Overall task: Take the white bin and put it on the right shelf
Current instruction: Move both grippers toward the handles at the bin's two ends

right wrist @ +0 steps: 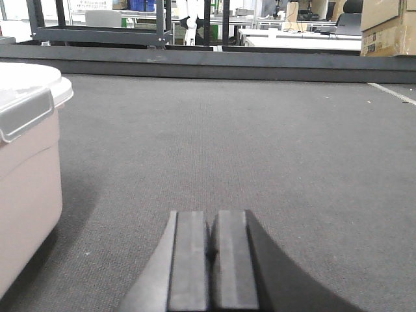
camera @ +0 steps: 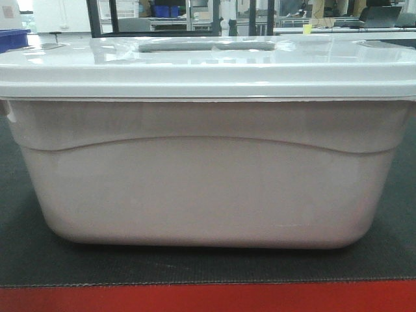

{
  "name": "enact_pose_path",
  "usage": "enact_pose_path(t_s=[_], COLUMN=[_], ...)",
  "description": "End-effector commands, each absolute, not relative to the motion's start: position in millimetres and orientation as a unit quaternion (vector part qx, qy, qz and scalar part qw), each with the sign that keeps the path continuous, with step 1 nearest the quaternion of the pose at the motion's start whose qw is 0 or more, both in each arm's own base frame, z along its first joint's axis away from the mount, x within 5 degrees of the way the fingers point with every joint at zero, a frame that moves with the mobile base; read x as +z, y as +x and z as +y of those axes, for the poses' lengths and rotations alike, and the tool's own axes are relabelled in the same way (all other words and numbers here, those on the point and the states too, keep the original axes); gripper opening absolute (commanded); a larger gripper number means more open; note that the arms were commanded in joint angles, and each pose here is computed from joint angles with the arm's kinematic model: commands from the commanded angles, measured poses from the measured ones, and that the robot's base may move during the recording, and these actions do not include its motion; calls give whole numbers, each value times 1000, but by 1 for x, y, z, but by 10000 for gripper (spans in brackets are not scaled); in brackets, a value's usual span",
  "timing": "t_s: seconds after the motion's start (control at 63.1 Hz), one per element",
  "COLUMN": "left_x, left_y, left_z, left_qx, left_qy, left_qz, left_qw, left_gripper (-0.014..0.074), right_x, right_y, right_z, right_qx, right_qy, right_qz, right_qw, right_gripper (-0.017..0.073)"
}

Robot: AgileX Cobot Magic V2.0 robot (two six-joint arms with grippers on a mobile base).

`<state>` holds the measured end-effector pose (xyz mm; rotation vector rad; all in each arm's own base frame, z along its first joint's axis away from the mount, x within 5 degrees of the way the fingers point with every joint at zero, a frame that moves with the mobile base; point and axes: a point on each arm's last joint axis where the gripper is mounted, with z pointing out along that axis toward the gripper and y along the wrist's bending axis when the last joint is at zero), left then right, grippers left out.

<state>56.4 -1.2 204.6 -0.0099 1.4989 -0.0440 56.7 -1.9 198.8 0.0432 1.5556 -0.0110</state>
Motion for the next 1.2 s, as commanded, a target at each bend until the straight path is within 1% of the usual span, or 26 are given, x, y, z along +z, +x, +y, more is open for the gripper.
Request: enact_pose_path(t_s=[0.0,0.665,0.792,1.062,1.109,1.188], left_x=[207,208,208,210,212,219], left_y=[55,55,55,55,55,53], left_z=[-1,0,0,1,1,3], left_qx=[-23,-24,-49,-53,-54,-61], left_qy=[-10,-12,-38,-43,-47,-59], left_qz=[651,649,649,638,628,605], left_qw=[759,760,758,767,775,792], left_gripper=[-118,-118,-118,-118,-118,-118], right_x=[208,208,208,214,216,223], right_y=[55,55,55,54,53,52], right_z=[-2,-2,-2,-2,-2,-4], right_qx=[-8,-8,-8,-9,-4,42], right_qy=[18,18,18,18,23,69], right_qz=[664,664,664,636,626,605], right_qw=[747,748,748,771,779,792], right_gripper=[73,73,73,73,73,73])
